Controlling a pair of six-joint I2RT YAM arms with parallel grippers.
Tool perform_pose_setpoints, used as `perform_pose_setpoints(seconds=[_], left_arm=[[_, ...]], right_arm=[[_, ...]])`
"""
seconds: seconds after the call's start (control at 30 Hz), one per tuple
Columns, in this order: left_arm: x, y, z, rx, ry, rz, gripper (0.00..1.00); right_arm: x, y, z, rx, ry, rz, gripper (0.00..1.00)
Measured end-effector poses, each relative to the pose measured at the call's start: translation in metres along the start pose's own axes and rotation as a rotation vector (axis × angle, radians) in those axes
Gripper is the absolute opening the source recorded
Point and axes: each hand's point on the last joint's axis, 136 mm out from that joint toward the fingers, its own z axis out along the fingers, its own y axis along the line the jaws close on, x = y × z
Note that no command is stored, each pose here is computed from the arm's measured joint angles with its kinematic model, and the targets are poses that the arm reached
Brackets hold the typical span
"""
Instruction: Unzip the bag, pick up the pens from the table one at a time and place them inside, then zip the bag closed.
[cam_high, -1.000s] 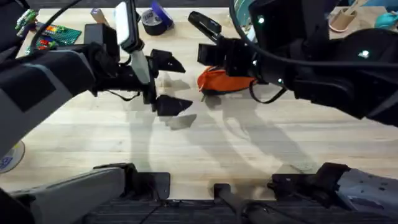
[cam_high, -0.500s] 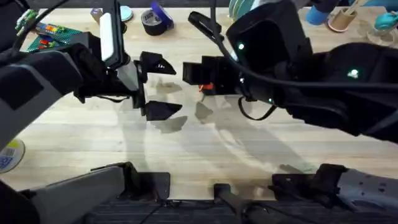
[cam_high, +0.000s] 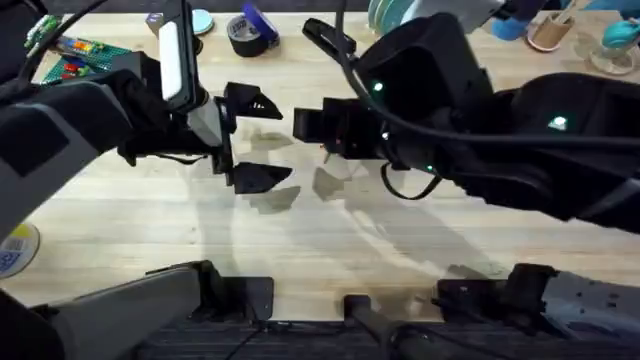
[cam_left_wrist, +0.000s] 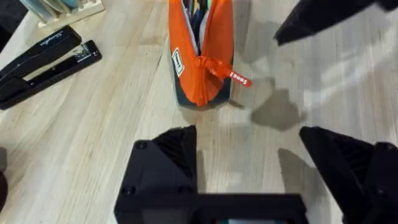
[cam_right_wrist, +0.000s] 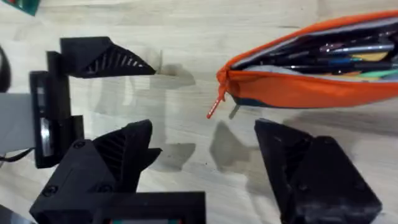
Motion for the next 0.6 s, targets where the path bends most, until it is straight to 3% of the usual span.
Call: perform_pose_setpoints(seconds=[0.6], left_arm=[[0.0, 0.0, 0.0, 0.0, 0.0, 0.0, 0.996]], right_arm=[[0.025, -0.006, 0.044, 0.079, 0.073, 0.055, 0.996]])
